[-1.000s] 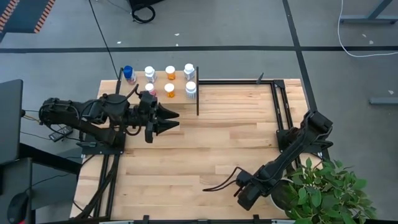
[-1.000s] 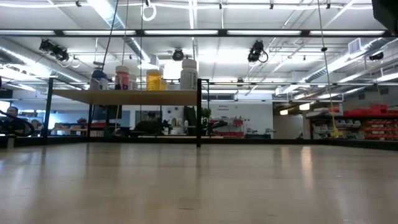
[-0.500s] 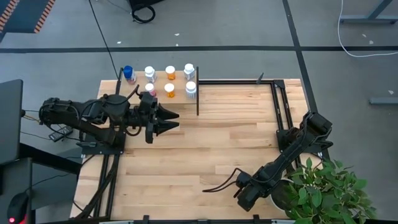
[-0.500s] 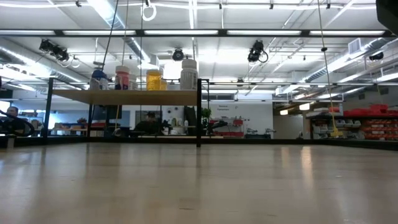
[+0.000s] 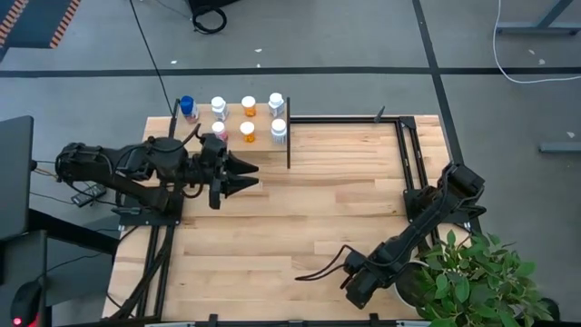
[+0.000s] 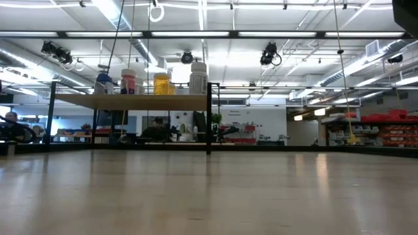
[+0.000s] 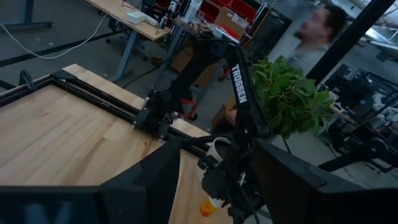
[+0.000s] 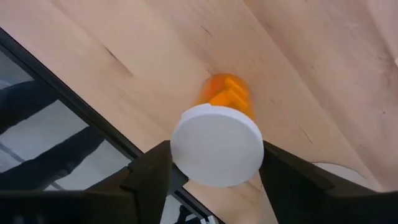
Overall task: Pick and place medicine bottles onto shelf by color
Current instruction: Put the orange pill bottle on the shelf
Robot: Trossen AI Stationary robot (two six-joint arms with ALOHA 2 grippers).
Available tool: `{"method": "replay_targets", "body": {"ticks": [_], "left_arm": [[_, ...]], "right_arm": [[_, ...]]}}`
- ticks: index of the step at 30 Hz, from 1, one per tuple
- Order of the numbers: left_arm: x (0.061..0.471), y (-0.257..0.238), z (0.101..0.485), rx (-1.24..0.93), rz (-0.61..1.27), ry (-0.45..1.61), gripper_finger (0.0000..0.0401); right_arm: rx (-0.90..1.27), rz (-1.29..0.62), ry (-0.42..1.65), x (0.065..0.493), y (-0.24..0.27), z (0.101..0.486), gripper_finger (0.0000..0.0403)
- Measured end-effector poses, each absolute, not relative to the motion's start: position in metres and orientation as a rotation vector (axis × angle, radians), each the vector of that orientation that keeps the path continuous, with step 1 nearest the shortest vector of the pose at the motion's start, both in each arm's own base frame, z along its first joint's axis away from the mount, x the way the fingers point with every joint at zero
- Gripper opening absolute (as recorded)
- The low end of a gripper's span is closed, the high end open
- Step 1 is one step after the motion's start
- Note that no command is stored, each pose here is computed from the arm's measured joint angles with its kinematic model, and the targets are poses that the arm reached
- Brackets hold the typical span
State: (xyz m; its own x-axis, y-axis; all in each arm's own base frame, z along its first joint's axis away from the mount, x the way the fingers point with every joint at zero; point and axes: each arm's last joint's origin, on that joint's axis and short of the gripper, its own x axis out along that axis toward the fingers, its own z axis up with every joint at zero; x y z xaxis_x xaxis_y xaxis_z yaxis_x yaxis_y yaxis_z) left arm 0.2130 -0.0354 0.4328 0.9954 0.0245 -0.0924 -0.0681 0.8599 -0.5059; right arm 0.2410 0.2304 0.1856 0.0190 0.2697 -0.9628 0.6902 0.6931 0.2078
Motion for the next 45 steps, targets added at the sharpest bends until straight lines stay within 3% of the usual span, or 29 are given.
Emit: {"method": "replay_targets", "body": {"ticks": [12, 24, 33, 45], "left_arm": [[0.175, -0.027, 0.449, -0.507, 0.045, 0.007, 0.0193], [0.165, -0.025, 0.450, -0.505, 0.056, 0.016, 0.0192], [0.160, -0.024, 0.451, -0.504, 0.056, 0.016, 0.0192], [0.139, -0.020, 0.457, -0.513, 0.065, -0.029, 0.0186]], "right_arm": [[0.855, -0.322, 1.457, 0.280, 0.195, 0.188, 0.0227], [0.867, -0.280, 1.208, 0.336, 0.116, 0.194, 0.0227], [0.658, -0.196, 0.942, 0.380, 0.078, 0.248, 0.0227], [0.453, -0.151, 1.073, 0.475, 0.054, 0.245, 0.0227]]}}
